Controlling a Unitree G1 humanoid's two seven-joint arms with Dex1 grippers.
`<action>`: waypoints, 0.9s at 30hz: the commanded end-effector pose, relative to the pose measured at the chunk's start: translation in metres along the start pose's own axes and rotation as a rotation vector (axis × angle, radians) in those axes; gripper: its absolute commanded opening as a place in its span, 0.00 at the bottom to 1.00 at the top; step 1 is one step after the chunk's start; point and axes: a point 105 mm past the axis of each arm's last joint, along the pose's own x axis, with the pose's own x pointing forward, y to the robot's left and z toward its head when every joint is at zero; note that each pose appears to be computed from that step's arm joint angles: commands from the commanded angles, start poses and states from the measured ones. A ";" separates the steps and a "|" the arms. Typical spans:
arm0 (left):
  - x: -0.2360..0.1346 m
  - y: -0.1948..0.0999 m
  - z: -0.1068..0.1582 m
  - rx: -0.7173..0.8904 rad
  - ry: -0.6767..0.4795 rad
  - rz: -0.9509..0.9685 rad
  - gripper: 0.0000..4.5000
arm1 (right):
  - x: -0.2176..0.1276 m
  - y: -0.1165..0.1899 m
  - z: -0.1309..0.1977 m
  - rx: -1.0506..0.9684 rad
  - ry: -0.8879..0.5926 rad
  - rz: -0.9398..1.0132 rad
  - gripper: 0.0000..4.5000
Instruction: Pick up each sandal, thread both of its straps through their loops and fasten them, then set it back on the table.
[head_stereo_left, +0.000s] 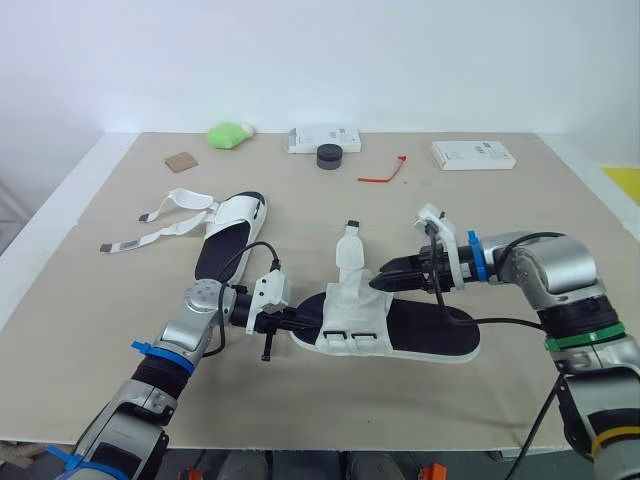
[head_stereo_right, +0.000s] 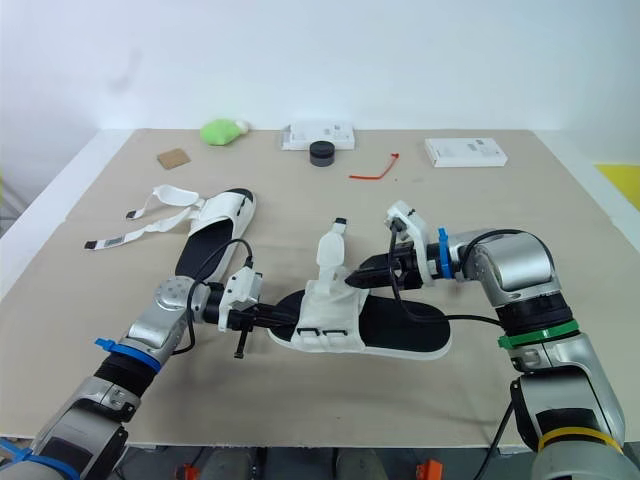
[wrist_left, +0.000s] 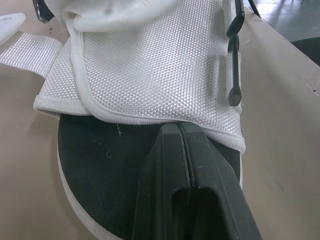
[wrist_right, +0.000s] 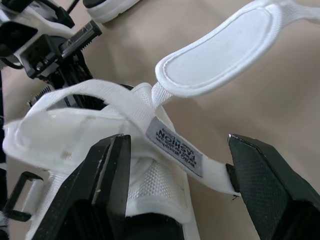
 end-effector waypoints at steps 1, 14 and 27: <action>-0.005 -0.021 -0.057 -0.198 0.178 0.000 0.00 | 0.001 -0.004 0.011 -0.075 -0.005 -0.041 0.75; -0.005 -0.023 -0.058 -0.202 0.177 -0.002 0.00 | -0.005 0.009 0.019 -0.375 0.030 -0.043 0.02; -0.003 -0.024 -0.058 -0.200 0.177 -0.009 0.00 | -0.018 0.016 0.049 -0.877 -0.035 -0.191 0.02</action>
